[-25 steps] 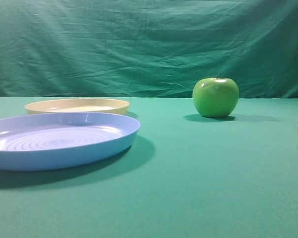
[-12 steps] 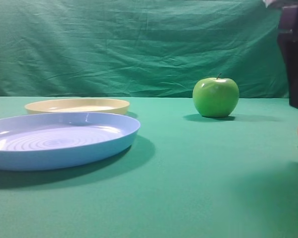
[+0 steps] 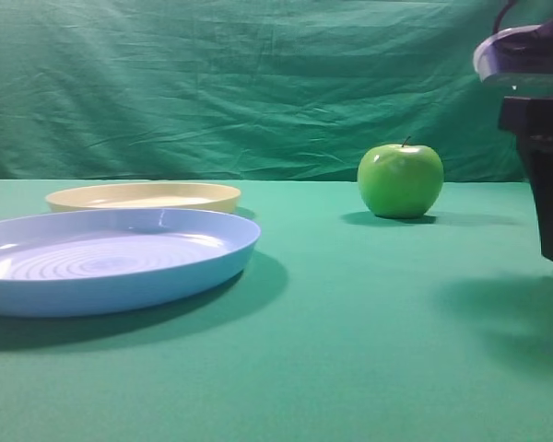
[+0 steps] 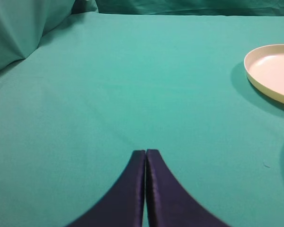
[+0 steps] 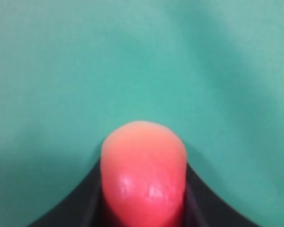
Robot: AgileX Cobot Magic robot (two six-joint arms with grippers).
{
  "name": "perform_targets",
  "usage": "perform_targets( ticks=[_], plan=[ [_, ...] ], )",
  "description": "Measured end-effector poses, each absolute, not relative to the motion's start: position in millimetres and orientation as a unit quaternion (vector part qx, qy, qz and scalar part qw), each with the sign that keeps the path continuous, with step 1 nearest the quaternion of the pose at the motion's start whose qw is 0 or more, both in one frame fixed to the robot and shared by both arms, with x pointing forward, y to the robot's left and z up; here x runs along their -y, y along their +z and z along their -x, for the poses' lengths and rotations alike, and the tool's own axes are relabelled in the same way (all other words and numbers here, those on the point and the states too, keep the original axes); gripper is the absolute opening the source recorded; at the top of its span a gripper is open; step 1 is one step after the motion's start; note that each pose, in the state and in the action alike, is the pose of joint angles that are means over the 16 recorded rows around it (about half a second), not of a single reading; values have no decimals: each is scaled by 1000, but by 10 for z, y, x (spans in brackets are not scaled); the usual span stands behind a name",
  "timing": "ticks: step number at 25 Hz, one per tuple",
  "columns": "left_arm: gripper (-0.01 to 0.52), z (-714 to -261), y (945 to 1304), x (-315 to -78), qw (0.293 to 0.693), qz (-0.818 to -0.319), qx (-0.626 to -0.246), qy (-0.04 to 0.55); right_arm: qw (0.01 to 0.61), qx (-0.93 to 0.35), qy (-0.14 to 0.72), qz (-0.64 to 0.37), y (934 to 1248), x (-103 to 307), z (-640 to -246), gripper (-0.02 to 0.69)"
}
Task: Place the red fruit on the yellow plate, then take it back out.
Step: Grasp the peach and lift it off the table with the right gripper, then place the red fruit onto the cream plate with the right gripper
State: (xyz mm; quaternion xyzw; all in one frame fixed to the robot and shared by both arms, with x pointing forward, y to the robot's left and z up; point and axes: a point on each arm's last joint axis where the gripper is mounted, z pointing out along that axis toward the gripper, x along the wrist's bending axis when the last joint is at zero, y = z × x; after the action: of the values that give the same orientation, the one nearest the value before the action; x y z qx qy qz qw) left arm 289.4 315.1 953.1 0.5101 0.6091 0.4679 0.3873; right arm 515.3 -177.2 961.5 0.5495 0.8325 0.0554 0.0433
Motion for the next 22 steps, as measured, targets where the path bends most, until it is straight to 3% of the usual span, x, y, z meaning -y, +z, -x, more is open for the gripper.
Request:
perform_targets(
  ticks=[5, 13, 22],
  plan=[
    [0, -2894, 9531, -3151, 387, -510, -609, 468, 61, -851, 83, -515, 9963, 1564, -5316, 214],
    [0, -2894, 9531, -3151, 387, -510, -609, 468, 105, -890, 160, -415, 10592, 1015, -5354, 197],
    [0, -2894, 9531, -3151, 387, -510, -609, 468, 143, -902, 245, -325, 10857, 456, -5321, 195]
  ],
)
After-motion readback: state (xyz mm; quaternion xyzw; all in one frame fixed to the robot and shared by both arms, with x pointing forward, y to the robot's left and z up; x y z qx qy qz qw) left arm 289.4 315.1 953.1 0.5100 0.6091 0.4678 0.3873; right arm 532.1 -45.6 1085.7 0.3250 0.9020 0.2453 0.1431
